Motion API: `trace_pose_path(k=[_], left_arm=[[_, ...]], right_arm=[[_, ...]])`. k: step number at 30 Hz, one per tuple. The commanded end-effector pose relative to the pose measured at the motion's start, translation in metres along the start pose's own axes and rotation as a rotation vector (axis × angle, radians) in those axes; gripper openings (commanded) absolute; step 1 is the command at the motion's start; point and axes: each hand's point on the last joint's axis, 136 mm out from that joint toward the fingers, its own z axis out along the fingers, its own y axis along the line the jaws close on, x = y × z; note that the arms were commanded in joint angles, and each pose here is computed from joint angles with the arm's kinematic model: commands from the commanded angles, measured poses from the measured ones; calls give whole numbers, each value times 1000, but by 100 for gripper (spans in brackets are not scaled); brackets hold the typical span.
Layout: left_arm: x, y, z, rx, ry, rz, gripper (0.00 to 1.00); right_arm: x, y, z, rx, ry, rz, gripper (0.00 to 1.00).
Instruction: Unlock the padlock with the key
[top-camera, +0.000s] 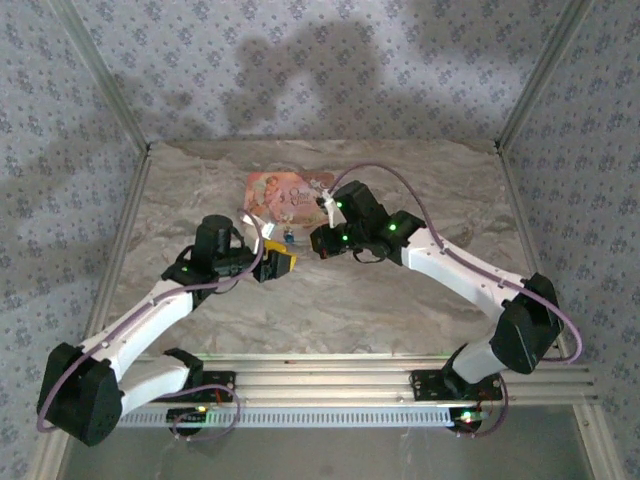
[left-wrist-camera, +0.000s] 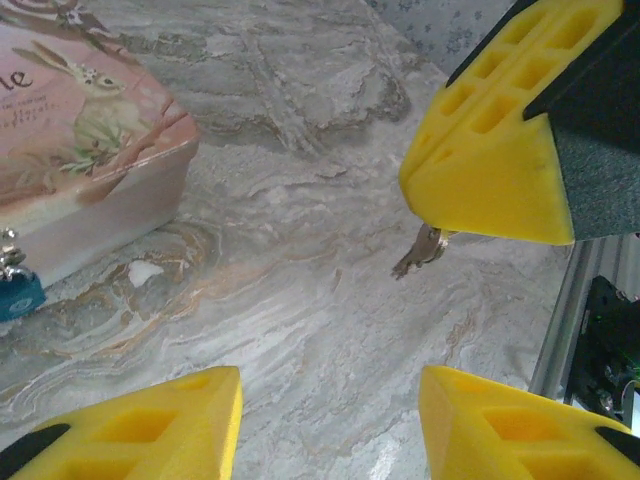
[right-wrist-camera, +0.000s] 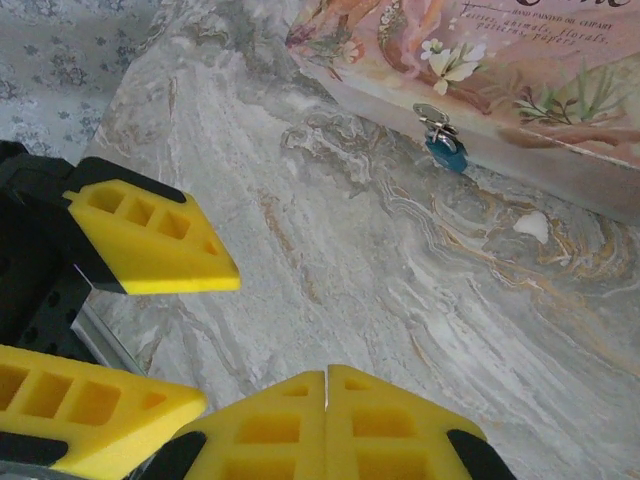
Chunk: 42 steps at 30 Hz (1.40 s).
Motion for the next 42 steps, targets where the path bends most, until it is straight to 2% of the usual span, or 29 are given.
trace_pose_path(k=[1,6,12,18,24,27,42], left_arm=[[-5,-3,-7,-12,-27,11,50],[-1,-2,-12,-19,-46,41,55],[-12,-11,-9,85,-74,16,54],[-19,-13,-7,146,-159,8,50],[-10,-24,1,189,-104,125,51],[-10,-28,5,196,-112,163,51],[-30,-31,25,242,-104,187,44]], right_arm=[[-6,4,7,6,-27,22,0],[-11,3,11,29,-37,57,0],[-14,-2,7,46,-40,103,0],[-14,-1,2,30,-27,176,0],[-8,1,-3,17,-17,223,0],[-6,4,-5,3,-6,233,0],[1,16,-13,-46,9,240,0]])
